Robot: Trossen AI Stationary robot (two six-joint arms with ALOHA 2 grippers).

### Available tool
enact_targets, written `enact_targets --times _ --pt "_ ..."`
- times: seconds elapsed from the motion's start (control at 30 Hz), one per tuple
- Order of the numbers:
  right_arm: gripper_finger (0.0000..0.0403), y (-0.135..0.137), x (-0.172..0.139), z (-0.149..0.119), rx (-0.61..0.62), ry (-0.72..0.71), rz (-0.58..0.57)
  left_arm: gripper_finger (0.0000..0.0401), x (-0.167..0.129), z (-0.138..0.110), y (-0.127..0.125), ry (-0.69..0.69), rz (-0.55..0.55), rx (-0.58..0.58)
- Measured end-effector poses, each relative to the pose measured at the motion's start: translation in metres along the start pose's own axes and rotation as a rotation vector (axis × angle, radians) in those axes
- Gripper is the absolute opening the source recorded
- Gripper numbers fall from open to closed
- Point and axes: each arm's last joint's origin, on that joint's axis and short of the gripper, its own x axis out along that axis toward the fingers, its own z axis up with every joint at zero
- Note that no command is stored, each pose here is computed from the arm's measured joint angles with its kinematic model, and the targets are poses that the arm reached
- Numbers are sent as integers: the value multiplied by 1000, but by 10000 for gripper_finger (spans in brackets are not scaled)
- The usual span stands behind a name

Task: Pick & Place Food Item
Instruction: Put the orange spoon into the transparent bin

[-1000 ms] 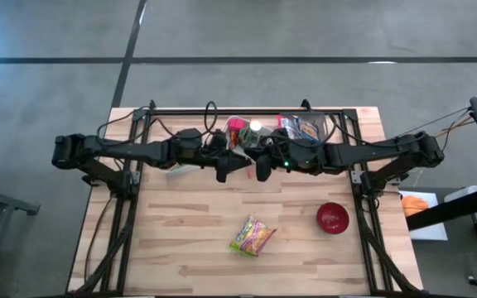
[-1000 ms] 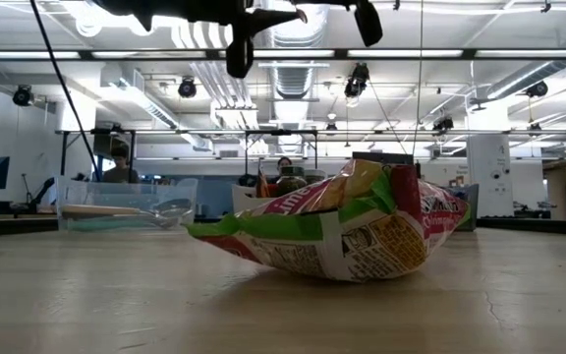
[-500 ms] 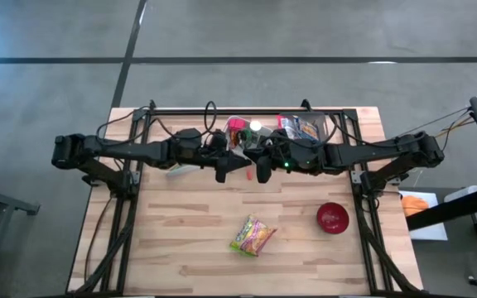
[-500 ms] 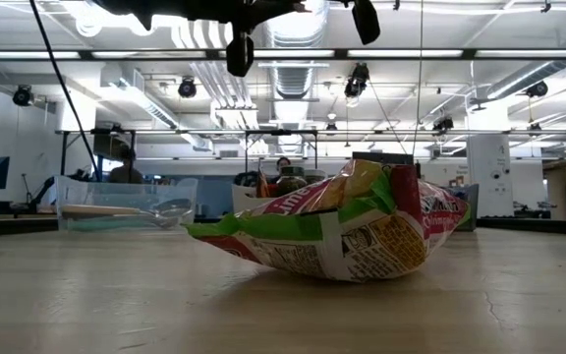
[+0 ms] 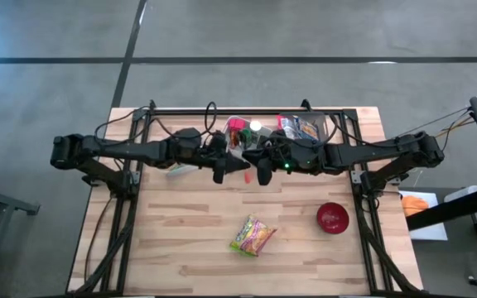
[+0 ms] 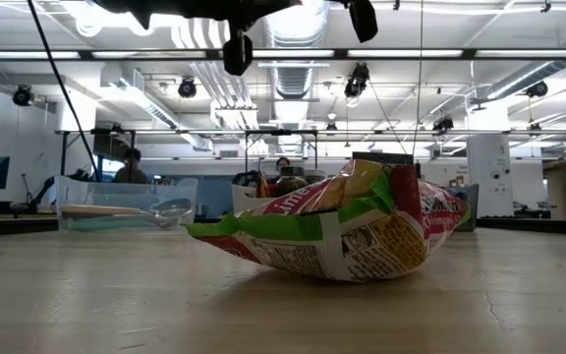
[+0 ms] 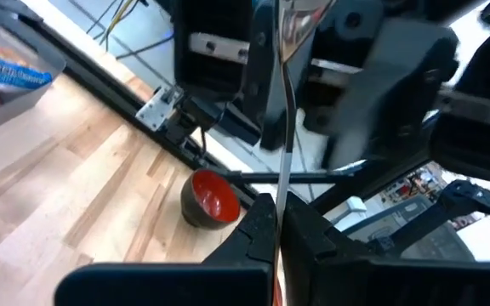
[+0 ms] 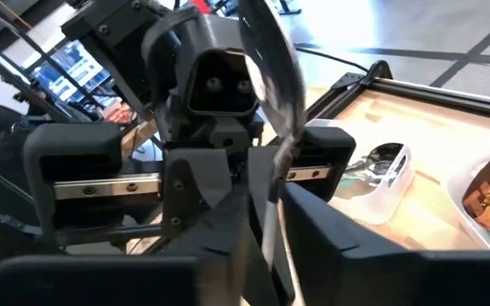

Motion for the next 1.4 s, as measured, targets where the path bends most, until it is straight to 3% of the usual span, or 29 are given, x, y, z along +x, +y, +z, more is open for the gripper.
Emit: enact_targets --times 0.27,0.5,0.63,0.77,1.03,1.27,1.4 --pt "187 0 0 0 -8 5 1 0 -2 -4 2 55 14 -15" --pt "244 -4 -10 1 29 59 -40 0 -31 3 -2 149 117 13" --pt "252 -8 -23 -1 87 171 -60 0 -63 9 -3 249 245 25" --pt "253 -11 -29 -10 148 322 -70 0 -98 8 3 379 453 27" --pt "253 -14 -33 -35 135 478 -141 0 -139 2 24 576 838 57" --pt "253 -19 -34 -50 197 529 -165 0 -133 -3 52 698 947 134" --pt "253 -25 -36 -66 250 603 -184 0 -127 -5 72 819 957 208"
